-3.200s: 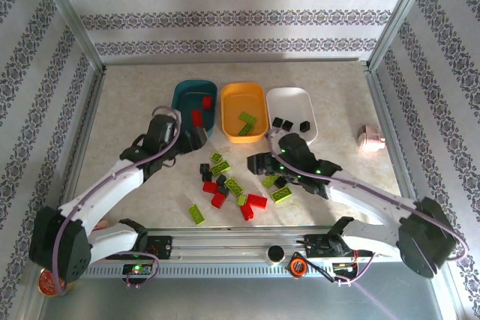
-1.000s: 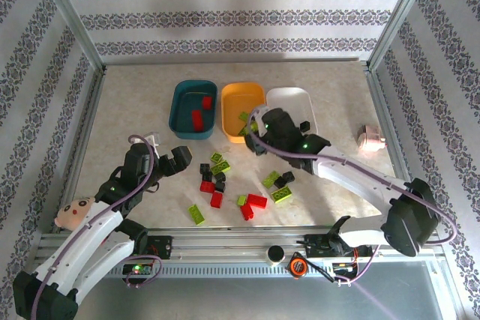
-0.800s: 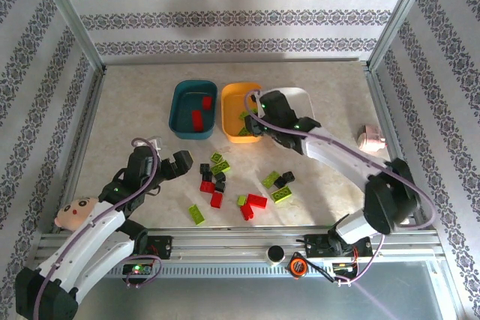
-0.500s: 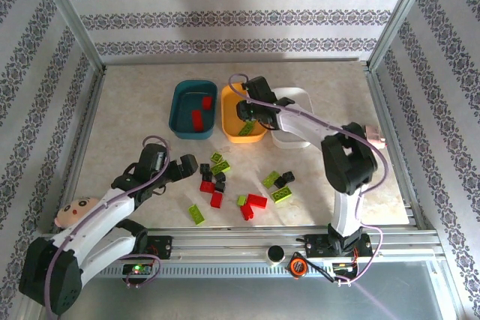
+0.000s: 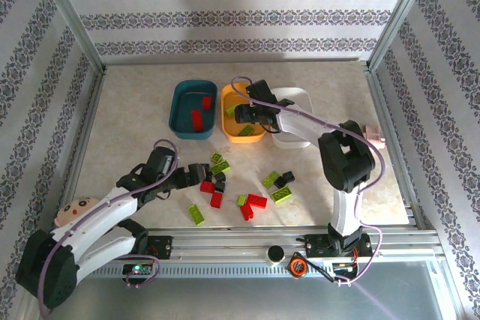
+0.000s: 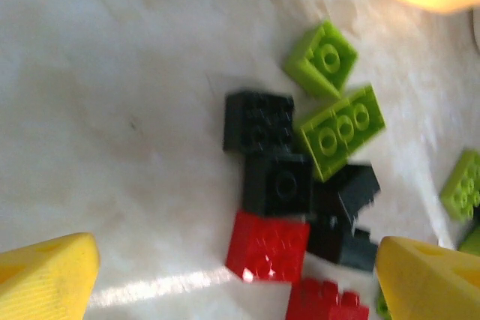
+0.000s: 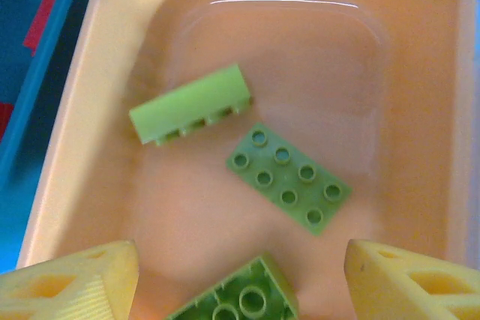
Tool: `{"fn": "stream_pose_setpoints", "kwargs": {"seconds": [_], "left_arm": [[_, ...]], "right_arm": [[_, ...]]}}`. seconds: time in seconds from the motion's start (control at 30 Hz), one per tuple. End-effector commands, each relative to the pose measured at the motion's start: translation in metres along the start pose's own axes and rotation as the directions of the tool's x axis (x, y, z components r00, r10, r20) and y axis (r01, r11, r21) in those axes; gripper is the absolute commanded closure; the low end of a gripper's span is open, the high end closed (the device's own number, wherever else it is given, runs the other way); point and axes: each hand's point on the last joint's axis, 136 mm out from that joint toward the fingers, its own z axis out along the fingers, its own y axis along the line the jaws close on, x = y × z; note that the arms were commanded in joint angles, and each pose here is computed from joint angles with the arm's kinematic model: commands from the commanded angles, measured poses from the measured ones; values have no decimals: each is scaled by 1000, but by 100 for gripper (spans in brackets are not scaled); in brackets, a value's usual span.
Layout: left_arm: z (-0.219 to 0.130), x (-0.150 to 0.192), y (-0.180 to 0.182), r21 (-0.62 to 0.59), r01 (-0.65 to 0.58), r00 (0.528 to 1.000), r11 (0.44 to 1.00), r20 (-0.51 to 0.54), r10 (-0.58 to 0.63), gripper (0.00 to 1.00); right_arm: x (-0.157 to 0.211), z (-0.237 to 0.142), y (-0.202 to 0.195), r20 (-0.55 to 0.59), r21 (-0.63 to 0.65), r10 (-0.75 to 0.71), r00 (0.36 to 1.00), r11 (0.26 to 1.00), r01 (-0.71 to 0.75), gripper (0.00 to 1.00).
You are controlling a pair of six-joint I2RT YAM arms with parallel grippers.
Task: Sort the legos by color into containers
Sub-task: Place the lego in the container, then pick up the lego from the middle-left of the table.
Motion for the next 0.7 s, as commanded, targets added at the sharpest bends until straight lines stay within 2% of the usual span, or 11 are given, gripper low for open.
{"fn": "stream_pose_setpoints", "kwargs": {"seconds": [0.0,0.13,0.27,0.47,0.67], "left_arm": [[-11,36,22,-112,-12,996,994,-87,3,7],[-28,66,41,-195,-17,990,981,-139,-10,8],[-30,89,45,-195,-7,981,981,-192,-31,8],[-9,108,26,-126,-1,966,992,-257,-32,16],[10,112,6,-123,-85,948,989,-316,42,26]], "right_arm": [[-2,-26,8,58,-18,1,998,1000,0,27],[14,-36,10,61,-21,-7,998,1000,9,27],[25,-39,14,56,-33,-10,998,999,12,27],[35,-40,11,46,-28,-15,999,999,16,27],[39,-46,8,51,-32,-16,999,999,17,27]]}}
